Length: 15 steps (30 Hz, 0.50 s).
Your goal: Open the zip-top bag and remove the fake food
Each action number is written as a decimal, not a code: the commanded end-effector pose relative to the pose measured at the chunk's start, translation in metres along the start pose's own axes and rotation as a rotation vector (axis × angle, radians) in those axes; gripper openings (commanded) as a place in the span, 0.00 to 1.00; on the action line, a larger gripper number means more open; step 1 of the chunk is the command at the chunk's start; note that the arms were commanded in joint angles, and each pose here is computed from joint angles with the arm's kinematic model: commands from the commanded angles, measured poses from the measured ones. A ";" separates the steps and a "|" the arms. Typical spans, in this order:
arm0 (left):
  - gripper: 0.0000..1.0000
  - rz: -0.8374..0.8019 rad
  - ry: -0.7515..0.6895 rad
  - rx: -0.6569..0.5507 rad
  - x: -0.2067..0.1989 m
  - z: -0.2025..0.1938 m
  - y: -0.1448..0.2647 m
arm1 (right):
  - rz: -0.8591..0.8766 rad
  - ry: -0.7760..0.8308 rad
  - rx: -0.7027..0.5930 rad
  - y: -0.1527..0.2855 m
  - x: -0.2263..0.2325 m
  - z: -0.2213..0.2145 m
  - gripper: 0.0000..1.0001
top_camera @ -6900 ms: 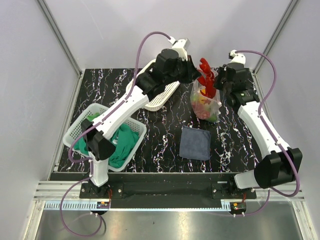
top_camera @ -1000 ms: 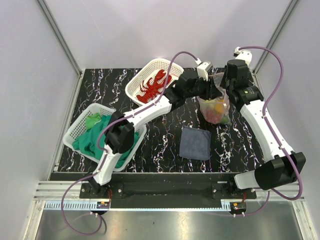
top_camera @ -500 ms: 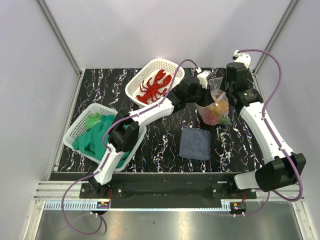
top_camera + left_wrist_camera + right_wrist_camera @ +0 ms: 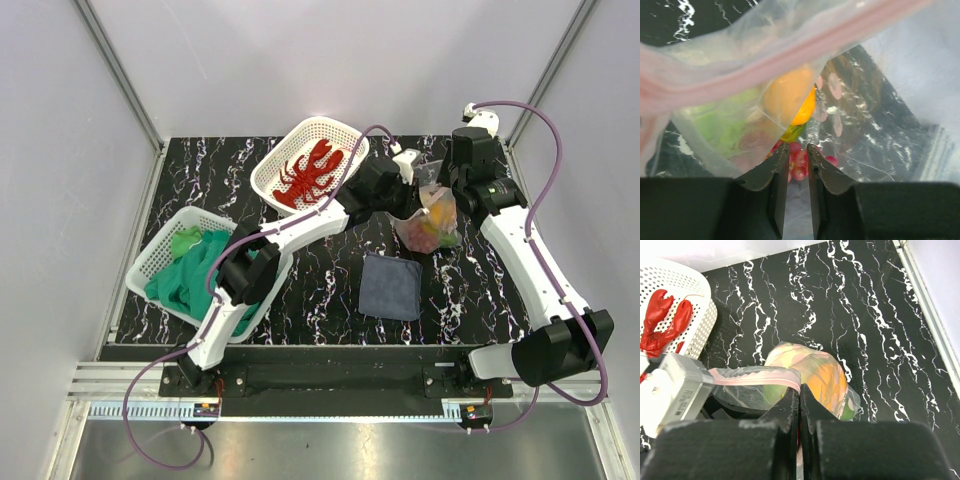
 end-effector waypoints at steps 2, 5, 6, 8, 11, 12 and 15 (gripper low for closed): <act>0.30 0.119 -0.059 0.038 0.018 -0.005 0.007 | 0.009 -0.062 -0.086 0.007 0.001 0.024 0.00; 0.31 0.181 -0.100 0.068 0.032 -0.014 0.002 | 0.009 -0.065 -0.084 0.005 0.002 0.024 0.00; 0.31 0.200 -0.107 0.071 0.036 -0.017 0.001 | 0.008 -0.068 -0.086 0.006 0.001 0.024 0.00; 0.30 0.223 -0.130 0.088 0.043 -0.023 0.000 | 0.012 -0.069 -0.091 0.008 0.001 0.026 0.00; 0.26 0.237 -0.195 0.111 0.047 -0.031 -0.002 | 0.018 -0.080 -0.101 0.012 0.001 0.029 0.00; 0.24 0.247 -0.211 0.120 0.049 -0.035 -0.001 | 0.021 -0.088 -0.105 0.014 0.001 0.030 0.00; 0.21 0.237 -0.261 0.141 0.049 -0.041 -0.001 | 0.041 -0.111 -0.099 0.016 0.002 0.028 0.00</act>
Point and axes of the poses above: each gripper's point midway between its finger pads, its own y axis back along the fingers, its own x axis along the line the jaws close on, z = x × y, the point moved 8 cm from there along y, back along the fingers, and after that the axes turned 4 degrees about y, right-handed, at the moved point
